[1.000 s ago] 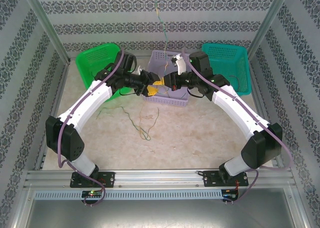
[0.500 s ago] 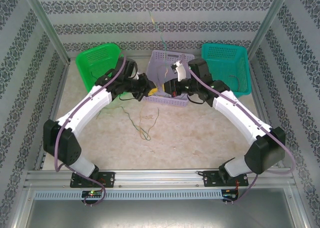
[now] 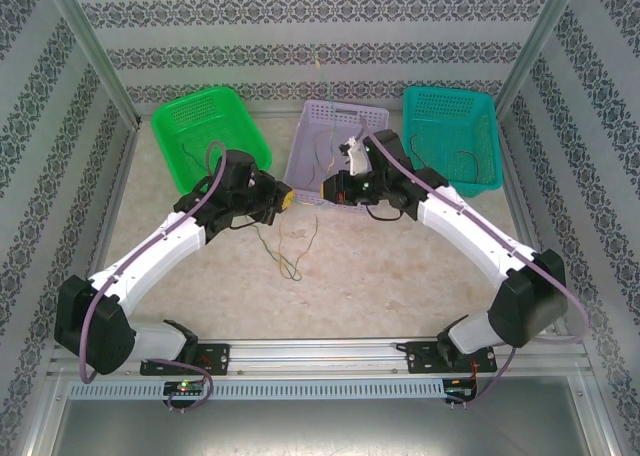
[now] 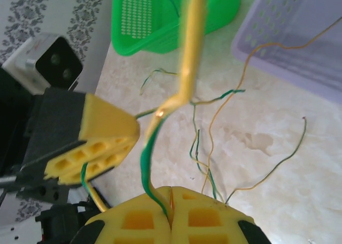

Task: Untangle the cables

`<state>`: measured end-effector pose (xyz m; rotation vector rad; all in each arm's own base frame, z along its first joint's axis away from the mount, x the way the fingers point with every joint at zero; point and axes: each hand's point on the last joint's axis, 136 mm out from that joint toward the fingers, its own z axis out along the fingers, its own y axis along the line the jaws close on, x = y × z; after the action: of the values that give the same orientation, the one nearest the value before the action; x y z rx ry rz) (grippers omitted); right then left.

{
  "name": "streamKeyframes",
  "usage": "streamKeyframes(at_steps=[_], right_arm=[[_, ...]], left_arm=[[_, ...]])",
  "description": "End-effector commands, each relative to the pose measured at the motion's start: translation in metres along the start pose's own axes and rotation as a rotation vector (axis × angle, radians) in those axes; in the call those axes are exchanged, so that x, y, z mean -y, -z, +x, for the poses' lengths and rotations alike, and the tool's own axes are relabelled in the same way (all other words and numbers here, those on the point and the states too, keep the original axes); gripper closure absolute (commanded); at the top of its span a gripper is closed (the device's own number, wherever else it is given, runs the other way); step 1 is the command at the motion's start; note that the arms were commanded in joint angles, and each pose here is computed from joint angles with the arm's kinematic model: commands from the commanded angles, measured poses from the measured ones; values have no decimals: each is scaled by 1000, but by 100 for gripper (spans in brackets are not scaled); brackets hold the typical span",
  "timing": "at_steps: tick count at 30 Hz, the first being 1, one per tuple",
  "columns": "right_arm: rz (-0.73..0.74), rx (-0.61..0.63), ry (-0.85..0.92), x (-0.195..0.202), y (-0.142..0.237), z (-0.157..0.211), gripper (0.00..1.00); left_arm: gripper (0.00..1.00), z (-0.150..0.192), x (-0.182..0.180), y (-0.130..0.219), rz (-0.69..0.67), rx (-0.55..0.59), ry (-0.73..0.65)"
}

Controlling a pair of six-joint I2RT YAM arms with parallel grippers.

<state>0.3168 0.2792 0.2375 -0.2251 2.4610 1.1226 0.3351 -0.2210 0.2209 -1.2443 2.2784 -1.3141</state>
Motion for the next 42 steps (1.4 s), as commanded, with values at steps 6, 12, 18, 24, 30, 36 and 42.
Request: streamKeyframes(at_steps=[6,12,18,24,30,36,42], right_arm=[[62,25,-5,29,27,-47,100],[-83,48,179,-11,47,-58,100],[-178,61,336,-38,61,-52,100],[-179,19,344,-36,53,-37,100],[-161,-15,335,-29,43,-20,100],[-195,-59,365,-40,36,-5,100],[-206,-64,356,-43,31,3,100]], left_arm=[[41,-22,32,18,65,130,14],[26,-3,44,8,44,-3,95],[21,20,53,-19,52,-205,276],[21,3,60,-19,106,-123,264],[19,-5,54,-3,114,-45,282],[19,-1,37,-10,85,-84,341],[45,3,33,-22,50,-121,321]])
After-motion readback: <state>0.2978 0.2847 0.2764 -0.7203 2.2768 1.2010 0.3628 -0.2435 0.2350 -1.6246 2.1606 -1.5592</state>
